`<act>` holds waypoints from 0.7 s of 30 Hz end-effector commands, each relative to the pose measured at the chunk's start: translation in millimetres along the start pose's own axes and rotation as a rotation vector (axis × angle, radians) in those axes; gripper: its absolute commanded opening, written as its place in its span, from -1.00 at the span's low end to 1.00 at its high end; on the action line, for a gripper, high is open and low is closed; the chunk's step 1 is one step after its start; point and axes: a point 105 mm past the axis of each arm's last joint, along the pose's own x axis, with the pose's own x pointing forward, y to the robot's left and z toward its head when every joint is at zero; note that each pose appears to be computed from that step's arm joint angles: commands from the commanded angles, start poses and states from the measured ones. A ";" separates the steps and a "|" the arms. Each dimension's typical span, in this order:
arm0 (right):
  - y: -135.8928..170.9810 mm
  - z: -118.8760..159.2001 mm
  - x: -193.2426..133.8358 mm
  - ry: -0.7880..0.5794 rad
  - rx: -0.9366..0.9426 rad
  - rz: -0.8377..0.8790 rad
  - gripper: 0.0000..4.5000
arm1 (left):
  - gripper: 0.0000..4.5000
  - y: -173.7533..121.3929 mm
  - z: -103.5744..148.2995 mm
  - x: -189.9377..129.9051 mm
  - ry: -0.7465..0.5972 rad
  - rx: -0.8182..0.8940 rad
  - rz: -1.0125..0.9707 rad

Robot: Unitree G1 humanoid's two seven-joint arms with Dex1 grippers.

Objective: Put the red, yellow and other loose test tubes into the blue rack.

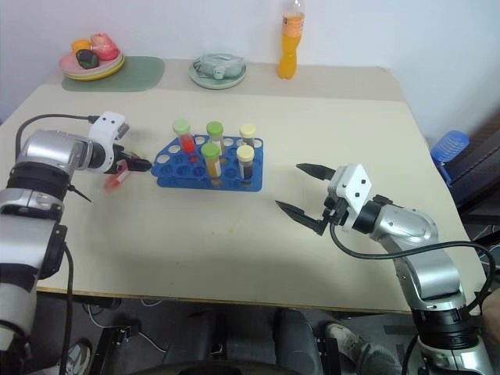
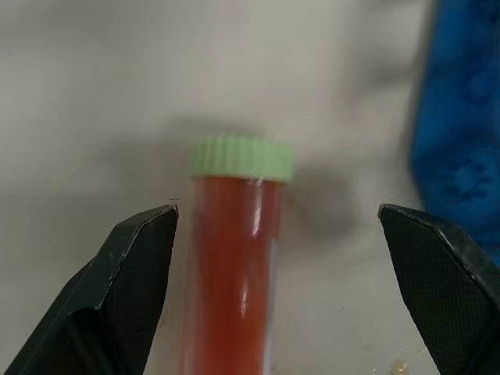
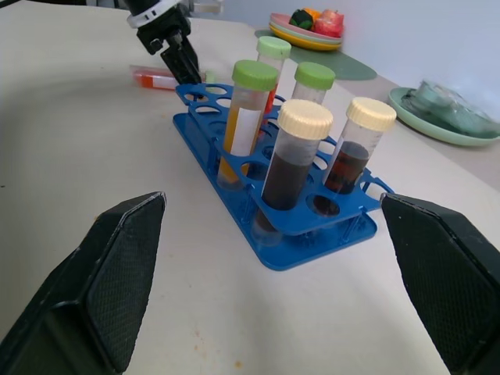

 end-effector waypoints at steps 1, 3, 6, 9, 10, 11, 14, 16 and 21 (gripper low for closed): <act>1.1 14.0 -2.5 -0.031 -0.042 -0.016 1.00 | 0.87 5.1 8.8 -7.5 0.014 0.009 0.027; 2.6 14.2 -3.1 -0.029 -0.038 -0.020 1.00 | 0.87 5.7 5.8 -7.2 0.038 -0.004 0.030; 4.7 13.7 -3.1 -0.027 -0.035 -0.021 1.00 | 0.87 4.0 0.6 -5.4 0.068 -0.025 0.023; 5.1 13.2 -2.2 -0.027 -0.029 -0.021 1.00 | 0.50 1.0 -3.3 -3.1 0.091 -0.046 0.017; 4.9 12.8 -2.0 -0.026 -0.028 -0.020 1.00 | 0.30 0.5 -3.8 -2.9 0.093 -0.051 0.016; 4.7 12.3 -1.9 -0.026 -0.026 -0.018 1.00 | 0.05 0.2 -4.2 -2.9 0.094 -0.060 0.014; 4.5 10.5 -2.1 -0.024 -0.019 -0.008 1.00 | -0.58 1.3 -8.5 -4.1 0.101 -0.100 0.012; 4.0 9.3 -1.9 -0.023 -0.016 -0.001 1.00 | -0.58 3.1 -13.1 -6.1 0.107 -0.128 0.007; 2.1 8.3 -1.4 -0.024 -0.018 0.011 1.00 | -0.58 9.1 -5.1 -30.2 -0.020 -0.175 -0.023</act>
